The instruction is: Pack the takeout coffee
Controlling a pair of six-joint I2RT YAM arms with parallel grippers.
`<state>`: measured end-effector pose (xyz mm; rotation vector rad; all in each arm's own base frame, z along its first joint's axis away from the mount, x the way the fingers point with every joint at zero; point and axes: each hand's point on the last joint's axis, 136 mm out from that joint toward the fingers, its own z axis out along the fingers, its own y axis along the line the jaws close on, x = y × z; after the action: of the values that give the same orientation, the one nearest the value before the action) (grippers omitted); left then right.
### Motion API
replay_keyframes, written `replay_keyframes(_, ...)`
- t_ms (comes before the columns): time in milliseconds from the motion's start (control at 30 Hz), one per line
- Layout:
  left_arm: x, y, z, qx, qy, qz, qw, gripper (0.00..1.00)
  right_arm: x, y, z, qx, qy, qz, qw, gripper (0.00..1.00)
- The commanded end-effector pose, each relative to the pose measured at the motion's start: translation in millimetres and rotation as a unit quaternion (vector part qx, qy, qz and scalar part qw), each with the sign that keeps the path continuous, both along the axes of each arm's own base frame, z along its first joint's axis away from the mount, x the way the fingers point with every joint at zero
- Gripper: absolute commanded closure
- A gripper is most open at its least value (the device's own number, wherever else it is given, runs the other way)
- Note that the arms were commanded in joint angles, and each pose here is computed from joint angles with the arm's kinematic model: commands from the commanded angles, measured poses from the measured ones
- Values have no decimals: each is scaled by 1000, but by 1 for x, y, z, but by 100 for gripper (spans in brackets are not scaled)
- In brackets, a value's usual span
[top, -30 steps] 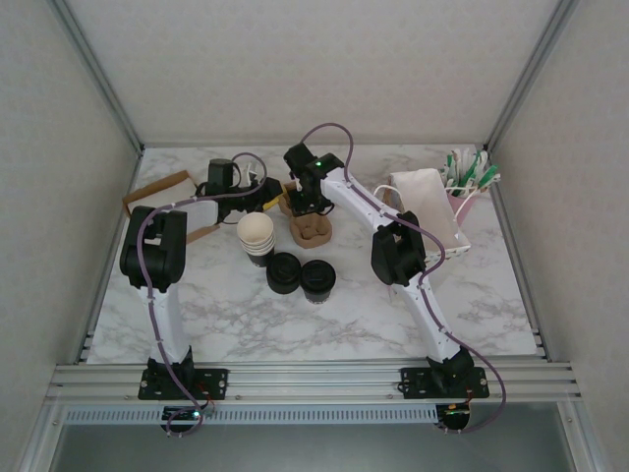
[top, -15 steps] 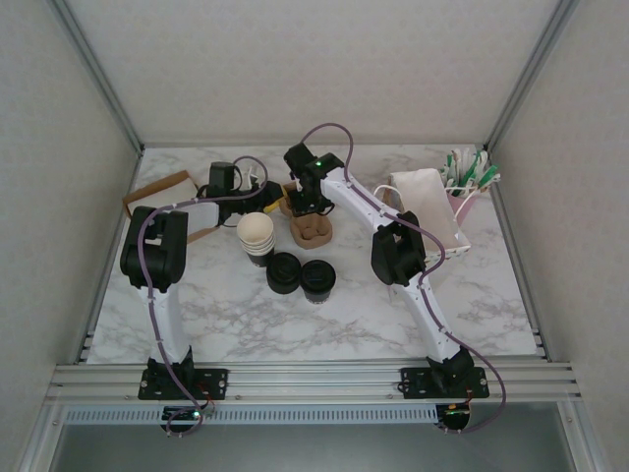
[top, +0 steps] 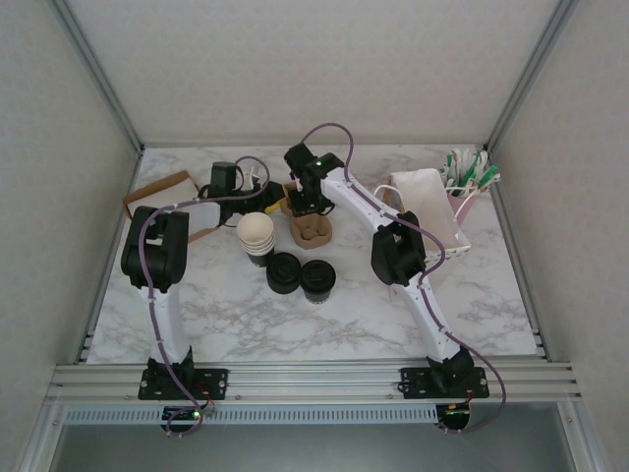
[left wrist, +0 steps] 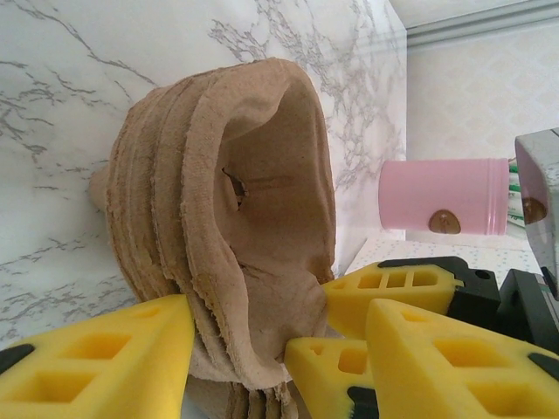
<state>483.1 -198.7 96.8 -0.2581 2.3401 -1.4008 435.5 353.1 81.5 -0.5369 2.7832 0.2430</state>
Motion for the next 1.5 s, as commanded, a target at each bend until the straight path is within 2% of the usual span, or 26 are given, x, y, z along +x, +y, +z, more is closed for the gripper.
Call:
replay_keyframes(0,-2,-15,9,-7,-13,-25,1000,46,-1,10,4,21,4,6,1000,68)
replay_keyframes(333,-4,-10,20,-4,-23,-19,1000,46,3,-2,-1,-5,-2,-11,1000,68)
replay_keyframes(800,-4,-11,32,-6,-35,-20,999,45,1,0,0,-1,3,-7,1000,68)
replay_keyframes(1467,2,-12,9,0,-16,-21,1000,46,-1,5,16,22,-5,-1,1000,67)
